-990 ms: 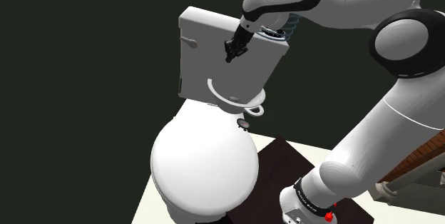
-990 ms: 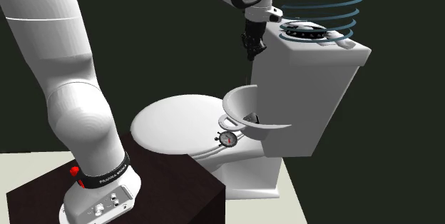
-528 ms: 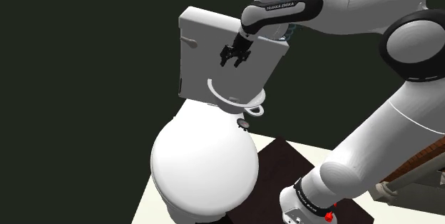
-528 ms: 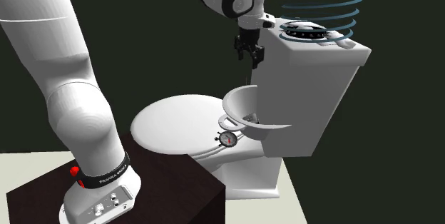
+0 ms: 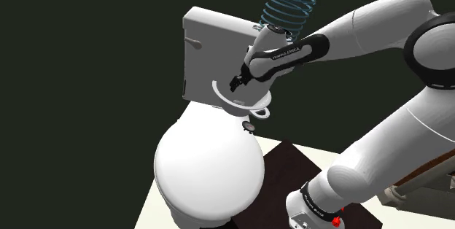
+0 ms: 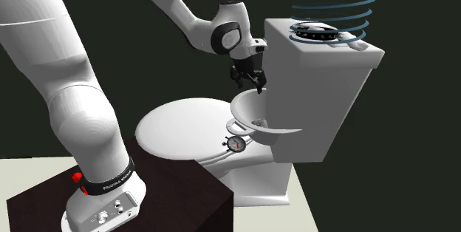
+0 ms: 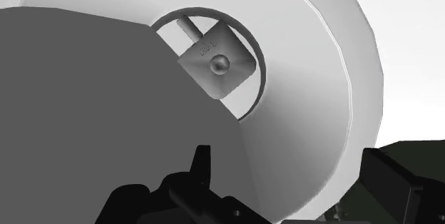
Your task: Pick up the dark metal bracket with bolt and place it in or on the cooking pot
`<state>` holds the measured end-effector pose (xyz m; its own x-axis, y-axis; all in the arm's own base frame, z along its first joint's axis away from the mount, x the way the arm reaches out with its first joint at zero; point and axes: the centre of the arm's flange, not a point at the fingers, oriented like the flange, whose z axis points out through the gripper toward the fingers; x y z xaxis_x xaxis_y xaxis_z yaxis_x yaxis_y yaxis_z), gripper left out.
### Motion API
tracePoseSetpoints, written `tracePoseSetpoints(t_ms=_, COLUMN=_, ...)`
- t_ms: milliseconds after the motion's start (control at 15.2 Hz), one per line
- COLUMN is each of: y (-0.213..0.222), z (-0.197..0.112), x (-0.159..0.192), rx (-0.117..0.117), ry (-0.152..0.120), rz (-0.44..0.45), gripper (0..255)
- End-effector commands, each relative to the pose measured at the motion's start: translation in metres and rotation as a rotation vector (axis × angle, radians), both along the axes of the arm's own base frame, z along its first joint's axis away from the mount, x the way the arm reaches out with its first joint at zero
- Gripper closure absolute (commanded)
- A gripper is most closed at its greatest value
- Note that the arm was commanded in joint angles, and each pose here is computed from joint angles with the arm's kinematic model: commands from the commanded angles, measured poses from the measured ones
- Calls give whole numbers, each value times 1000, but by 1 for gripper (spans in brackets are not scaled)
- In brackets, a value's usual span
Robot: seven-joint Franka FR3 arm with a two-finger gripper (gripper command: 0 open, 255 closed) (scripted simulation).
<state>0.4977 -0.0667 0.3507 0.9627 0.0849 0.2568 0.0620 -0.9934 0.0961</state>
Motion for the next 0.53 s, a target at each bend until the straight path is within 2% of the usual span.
tracePoseSetpoints(t_ms=0, y=1, z=-24, x=-16, rx=-67, ry=-27, rz=68, gripper=0)
tracePoseSetpoints(t_ms=462, y=-22, z=-110, x=-64, rx=-293, ry=-103, rz=276, gripper=0)
